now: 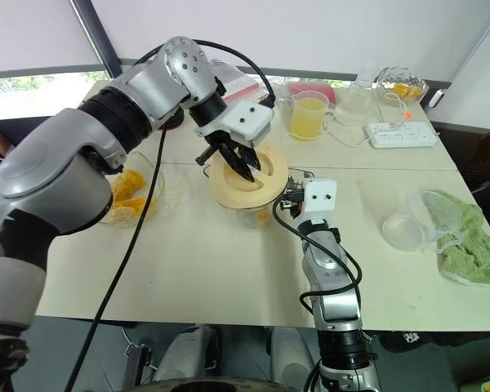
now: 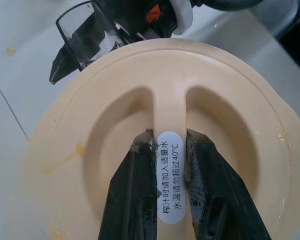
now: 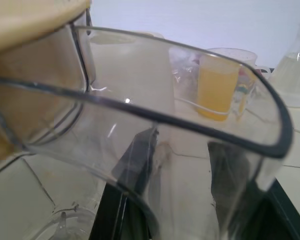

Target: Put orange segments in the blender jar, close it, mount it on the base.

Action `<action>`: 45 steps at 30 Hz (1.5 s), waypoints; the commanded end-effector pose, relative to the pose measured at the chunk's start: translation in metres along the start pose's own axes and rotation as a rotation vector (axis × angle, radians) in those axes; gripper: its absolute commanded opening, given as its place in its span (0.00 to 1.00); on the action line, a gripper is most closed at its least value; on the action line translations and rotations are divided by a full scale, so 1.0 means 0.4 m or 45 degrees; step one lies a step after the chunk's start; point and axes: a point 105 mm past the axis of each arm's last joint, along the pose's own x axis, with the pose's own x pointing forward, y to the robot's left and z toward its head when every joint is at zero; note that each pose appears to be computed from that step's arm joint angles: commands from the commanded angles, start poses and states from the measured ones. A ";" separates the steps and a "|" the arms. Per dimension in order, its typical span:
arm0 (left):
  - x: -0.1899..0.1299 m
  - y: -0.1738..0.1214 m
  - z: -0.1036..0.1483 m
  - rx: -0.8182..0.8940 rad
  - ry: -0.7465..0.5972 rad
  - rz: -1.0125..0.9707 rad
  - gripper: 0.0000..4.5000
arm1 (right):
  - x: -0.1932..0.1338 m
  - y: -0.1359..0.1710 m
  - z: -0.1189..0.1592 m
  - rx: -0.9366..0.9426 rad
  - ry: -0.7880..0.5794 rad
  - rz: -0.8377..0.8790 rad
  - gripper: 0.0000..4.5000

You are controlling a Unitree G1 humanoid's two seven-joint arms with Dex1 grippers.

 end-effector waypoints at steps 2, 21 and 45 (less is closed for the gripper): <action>0.039 -0.031 -0.082 -0.083 0.124 -0.072 0.05 | -0.010 -0.032 0.020 0.003 -0.036 -0.063 0.29; 0.073 -0.025 -0.105 -0.440 0.090 -0.039 0.05 | -0.008 -0.020 0.014 -0.009 -0.026 -0.052 0.29; 0.084 0.018 -0.110 -0.839 0.043 0.185 0.05 | 0.001 -0.030 0.020 -0.036 -0.017 -0.014 0.29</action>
